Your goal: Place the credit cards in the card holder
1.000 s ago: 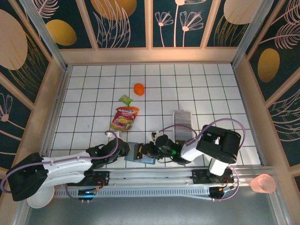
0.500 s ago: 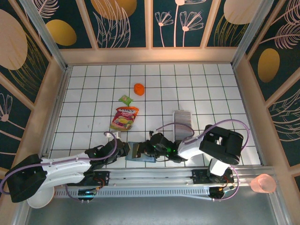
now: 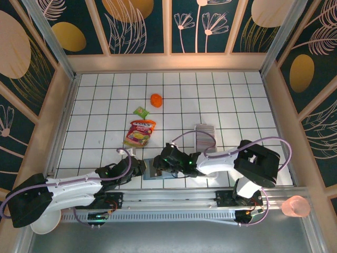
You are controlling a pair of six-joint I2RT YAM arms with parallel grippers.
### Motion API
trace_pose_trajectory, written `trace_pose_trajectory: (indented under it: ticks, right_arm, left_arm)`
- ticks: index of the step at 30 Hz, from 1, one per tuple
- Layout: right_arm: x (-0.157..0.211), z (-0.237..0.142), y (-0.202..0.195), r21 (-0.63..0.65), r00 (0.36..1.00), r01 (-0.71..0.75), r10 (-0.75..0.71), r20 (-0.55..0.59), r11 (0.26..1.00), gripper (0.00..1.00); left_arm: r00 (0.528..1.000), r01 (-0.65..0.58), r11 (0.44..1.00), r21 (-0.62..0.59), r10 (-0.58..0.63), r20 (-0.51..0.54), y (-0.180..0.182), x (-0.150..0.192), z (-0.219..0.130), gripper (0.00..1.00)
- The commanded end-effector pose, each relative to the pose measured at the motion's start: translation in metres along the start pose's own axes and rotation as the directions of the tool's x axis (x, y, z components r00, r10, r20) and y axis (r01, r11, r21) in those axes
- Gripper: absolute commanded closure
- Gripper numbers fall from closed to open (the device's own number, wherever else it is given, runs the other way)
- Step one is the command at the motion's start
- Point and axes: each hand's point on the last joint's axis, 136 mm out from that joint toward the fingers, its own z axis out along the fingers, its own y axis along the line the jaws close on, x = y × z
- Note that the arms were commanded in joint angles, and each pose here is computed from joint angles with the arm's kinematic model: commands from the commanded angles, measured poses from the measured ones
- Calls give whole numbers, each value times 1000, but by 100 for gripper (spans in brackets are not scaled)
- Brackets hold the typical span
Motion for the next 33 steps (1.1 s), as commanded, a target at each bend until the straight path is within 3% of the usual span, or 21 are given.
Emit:
trace_pose_trajectory:
  ticks: [1, 7, 33]
  right_arm:
    - [-2, -4, -9, 89, 998, 63, -65, 20, 994, 58]
    - [0, -2, -6, 89, 997, 79, -80, 8, 993, 70]
    - [13, 16, 16, 73, 990, 134, -131, -47, 988, 77]
  left_arm:
    - [984, 14, 1000, -27, -19, -179, 20, 40, 2, 86]
    - [983, 16, 1000, -25, -21, -181, 21, 41, 2, 86]
    - [980, 26, 1000, -13, -28, -195, 21, 45, 2, 87]
